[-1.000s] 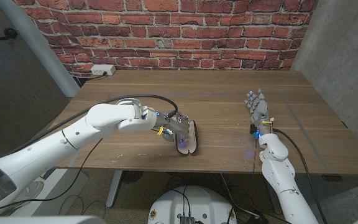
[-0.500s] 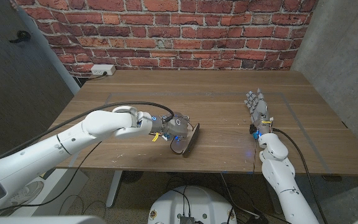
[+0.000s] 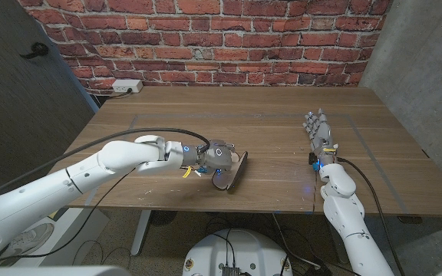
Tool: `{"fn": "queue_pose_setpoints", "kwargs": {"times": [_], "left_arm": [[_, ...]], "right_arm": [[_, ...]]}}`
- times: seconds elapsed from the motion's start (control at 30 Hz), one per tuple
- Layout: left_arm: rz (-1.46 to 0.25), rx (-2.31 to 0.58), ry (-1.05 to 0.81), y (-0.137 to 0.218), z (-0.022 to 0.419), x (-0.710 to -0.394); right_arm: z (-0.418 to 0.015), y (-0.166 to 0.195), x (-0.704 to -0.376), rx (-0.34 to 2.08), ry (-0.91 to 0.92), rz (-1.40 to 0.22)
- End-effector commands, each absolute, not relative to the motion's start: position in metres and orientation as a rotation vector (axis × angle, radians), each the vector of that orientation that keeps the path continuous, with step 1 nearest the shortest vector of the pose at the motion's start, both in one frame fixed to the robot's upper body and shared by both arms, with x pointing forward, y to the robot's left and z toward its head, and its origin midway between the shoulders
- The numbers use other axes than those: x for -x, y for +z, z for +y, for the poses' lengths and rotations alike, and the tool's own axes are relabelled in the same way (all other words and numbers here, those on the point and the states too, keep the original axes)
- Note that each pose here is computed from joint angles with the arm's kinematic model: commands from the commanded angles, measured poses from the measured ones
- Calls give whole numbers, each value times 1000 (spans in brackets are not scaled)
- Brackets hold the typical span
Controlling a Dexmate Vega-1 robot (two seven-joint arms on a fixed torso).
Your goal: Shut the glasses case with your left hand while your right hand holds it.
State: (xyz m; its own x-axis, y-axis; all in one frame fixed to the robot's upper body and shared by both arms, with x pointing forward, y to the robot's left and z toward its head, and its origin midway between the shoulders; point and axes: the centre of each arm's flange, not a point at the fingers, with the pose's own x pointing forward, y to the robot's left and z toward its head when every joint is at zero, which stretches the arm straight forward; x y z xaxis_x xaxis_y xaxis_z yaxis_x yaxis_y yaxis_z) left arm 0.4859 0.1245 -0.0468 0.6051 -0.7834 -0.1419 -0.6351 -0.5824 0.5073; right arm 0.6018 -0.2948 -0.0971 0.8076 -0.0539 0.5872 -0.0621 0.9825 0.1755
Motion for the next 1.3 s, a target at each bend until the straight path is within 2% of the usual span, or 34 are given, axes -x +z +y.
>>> {"fn": "queue_pose_setpoints", "kwargs": {"times": [0.03, 0.37, 0.97, 1.3], "left_arm": [[-1171, -2237, -471, -27, 130, -484], [-1227, -2140, -389, -13, 129, -487], [-1442, -1923, -27, 13, 150, -473], [-1496, -1855, 46, 22, 149, -478]], "right_arm": [[-296, -97, -603, -193, -4, -632], [-298, -97, -602, -201, -5, -633], [-298, -88, -601, -120, 10, -585], [-296, -77, -597, -47, 55, -547]]}}
